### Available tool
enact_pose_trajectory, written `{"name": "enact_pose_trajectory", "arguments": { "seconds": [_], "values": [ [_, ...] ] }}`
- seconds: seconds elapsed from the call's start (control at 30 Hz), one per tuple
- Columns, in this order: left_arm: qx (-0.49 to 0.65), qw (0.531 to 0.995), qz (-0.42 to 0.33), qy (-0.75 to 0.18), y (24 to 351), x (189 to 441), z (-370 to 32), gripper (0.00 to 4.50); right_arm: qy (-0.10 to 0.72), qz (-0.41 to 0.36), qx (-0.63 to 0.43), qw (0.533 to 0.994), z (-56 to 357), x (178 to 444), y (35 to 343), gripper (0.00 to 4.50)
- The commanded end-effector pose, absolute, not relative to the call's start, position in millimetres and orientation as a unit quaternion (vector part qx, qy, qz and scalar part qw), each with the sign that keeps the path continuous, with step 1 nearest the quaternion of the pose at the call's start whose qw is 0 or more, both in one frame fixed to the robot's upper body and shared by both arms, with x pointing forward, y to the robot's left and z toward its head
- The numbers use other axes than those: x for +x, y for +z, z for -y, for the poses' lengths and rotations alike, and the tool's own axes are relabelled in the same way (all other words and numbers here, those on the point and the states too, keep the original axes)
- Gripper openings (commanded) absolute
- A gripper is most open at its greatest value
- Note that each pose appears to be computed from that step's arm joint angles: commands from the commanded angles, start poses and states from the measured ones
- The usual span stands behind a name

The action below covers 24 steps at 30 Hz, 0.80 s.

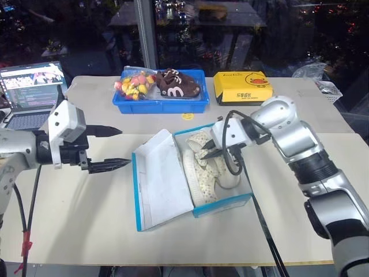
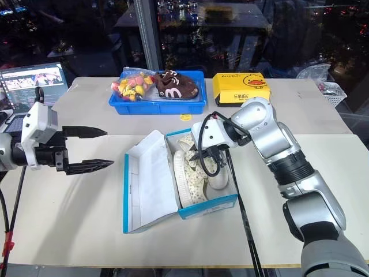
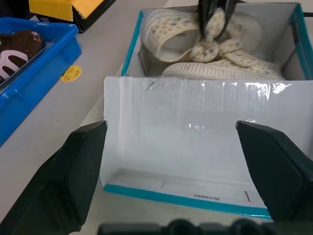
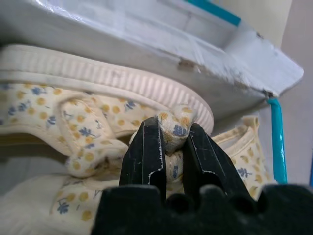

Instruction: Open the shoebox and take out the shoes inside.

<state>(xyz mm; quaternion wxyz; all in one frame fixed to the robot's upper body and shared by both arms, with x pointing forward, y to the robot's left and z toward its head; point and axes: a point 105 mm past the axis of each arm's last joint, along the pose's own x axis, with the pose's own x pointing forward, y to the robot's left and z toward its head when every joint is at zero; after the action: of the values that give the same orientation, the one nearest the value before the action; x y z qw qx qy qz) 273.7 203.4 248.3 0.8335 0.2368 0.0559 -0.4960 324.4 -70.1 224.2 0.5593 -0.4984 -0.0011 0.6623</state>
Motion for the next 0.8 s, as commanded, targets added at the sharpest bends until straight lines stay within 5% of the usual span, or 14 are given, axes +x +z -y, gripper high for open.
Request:
{"name": "enact_pose_trajectory", "arguments": {
  "seconds": [0.03,0.47,0.73,0.8],
  "values": [
    [0.256,0.827,-0.034,-0.499,258,274,-200,4.50,0.649,0.028,-0.490,0.582,75,324,243,0.09],
    [0.258,0.826,-0.037,-0.500,257,274,-201,4.50,0.570,0.102,-0.294,0.760,80,369,284,0.09],
    [0.265,0.825,-0.039,-0.497,258,275,-203,4.50,0.616,0.060,-0.106,0.778,88,362,266,0.09],
    [0.268,0.824,-0.041,-0.497,257,275,-204,4.50,0.591,0.019,-0.202,0.781,96,370,230,0.09]
  ]
}}
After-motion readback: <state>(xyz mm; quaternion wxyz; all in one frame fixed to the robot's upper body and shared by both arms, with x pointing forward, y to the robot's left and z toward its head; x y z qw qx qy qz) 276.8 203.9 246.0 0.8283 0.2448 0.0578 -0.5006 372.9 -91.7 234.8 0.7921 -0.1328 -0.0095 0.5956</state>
